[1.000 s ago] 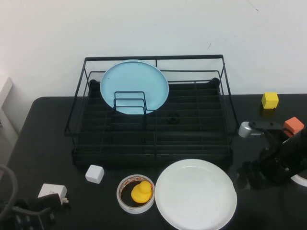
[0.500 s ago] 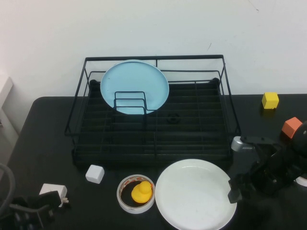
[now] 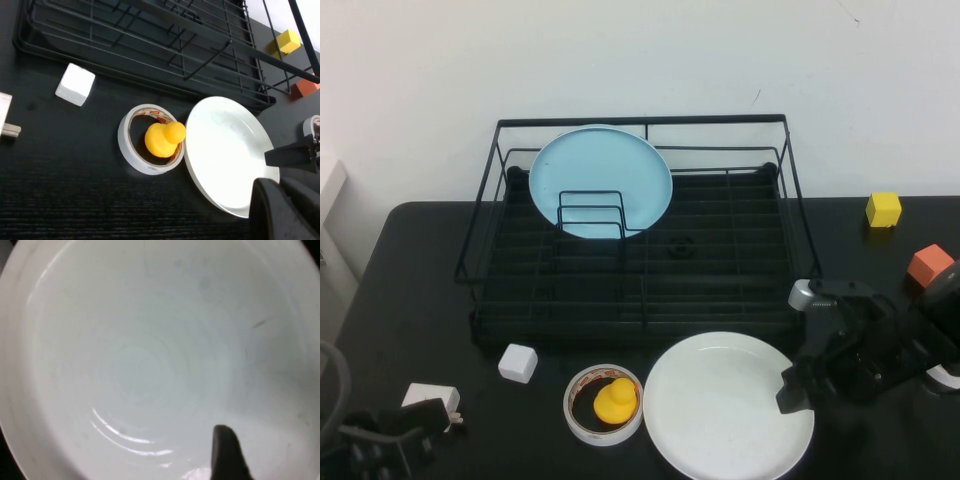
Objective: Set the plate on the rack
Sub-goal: Pick up the plate from the table
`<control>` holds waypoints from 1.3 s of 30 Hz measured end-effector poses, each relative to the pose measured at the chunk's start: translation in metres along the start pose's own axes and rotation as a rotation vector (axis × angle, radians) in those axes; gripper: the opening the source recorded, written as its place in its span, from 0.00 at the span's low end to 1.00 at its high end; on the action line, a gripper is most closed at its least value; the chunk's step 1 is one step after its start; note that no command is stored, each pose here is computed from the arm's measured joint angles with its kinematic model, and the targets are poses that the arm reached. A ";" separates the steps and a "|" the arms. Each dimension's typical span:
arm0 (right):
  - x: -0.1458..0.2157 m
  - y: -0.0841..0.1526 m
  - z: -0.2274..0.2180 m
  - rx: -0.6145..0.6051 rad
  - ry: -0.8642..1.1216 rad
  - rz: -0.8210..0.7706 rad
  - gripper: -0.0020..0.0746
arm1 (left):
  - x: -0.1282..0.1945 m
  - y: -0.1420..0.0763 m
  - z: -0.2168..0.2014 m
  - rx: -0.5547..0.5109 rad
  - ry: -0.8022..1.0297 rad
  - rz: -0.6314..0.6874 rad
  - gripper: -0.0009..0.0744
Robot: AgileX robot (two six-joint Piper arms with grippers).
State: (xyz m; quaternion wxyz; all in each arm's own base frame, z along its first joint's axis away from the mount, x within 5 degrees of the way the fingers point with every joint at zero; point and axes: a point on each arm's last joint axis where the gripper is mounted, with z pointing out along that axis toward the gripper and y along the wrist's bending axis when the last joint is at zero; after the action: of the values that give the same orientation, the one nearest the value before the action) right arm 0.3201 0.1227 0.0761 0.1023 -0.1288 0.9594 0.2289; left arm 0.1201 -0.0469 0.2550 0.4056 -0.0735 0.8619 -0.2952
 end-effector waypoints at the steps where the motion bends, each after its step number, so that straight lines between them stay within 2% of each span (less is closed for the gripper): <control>1: 0.000 0.000 0.000 0.002 -0.001 -0.002 0.51 | 0.000 0.000 0.000 0.001 0.000 -0.002 0.01; 6: 0.000 0.000 0.001 0.004 -0.002 -0.031 0.48 | 0.000 0.000 0.000 0.001 0.000 -0.009 0.01; 18: 0.001 -0.004 0.012 -0.016 0.017 0.010 0.46 | 0.000 0.000 0.000 0.005 -0.001 -0.022 0.01; 20: 0.001 -0.004 0.013 -0.021 0.018 0.017 0.41 | 0.000 0.000 0.000 0.005 -0.001 -0.022 0.01; 22: 0.002 -0.004 0.013 -0.021 0.021 0.018 0.31 | 0.000 0.000 0.000 0.005 -0.001 -0.017 0.01; 24: 0.002 -0.005 0.015 -0.023 0.027 0.022 0.17 | 0.000 0.000 0.000 0.005 -0.002 -0.005 0.01; 27: 0.003 -0.004 0.016 -0.027 0.031 0.031 0.07 | 0.000 0.000 0.000 0.005 -0.002 0.001 0.01; 34: 0.006 0.002 0.007 -0.053 0.072 -0.043 0.04 | 0.004 -0.005 0.000 0.056 0.043 -0.060 0.01; 39: -0.001 0.026 -0.034 -0.114 0.041 -0.181 0.04 | 0.008 -0.015 -0.002 0.155 0.101 -0.170 0.01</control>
State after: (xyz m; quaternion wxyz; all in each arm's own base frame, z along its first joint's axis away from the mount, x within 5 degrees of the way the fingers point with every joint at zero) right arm 0.3089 0.1294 0.1162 0.0951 -0.2251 0.9312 0.2703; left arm 0.1121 -0.0611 0.2589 0.3395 -0.0998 0.8466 -0.3974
